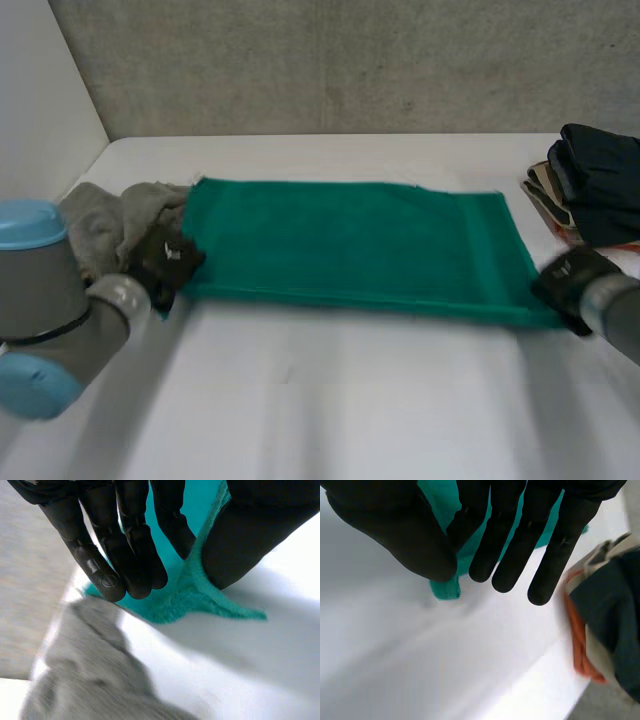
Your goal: Fold the laundry.
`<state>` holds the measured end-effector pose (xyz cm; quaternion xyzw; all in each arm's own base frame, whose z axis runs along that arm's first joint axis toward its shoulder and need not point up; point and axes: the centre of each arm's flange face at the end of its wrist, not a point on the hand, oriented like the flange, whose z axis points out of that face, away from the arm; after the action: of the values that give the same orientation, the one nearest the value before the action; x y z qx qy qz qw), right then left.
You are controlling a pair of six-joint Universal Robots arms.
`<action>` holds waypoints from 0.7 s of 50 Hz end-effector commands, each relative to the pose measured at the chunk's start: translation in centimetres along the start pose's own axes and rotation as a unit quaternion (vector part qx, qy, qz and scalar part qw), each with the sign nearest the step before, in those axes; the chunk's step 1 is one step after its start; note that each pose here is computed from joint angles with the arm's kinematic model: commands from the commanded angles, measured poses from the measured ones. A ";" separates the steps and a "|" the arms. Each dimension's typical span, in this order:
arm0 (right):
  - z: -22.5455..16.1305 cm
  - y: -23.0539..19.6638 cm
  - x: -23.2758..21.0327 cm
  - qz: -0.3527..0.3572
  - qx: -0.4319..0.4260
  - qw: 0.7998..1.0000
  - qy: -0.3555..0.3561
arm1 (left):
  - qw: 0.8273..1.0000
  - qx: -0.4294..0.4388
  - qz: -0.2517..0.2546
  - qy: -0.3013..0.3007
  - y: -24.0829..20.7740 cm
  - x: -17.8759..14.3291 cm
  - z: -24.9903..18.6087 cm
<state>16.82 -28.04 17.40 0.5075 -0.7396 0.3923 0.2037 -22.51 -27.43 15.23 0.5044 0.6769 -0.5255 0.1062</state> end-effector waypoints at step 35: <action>13.0 -4.9 5.5 0.044 0.191 0.944 0.267 | 0.991 0.051 0.012 -0.125 -5.9 -3.9 13.8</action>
<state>19.67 -40.28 16.42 0.4006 -0.6193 0.6186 0.2708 -30.70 -38.21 16.46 0.4671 0.6256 -0.6060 0.1522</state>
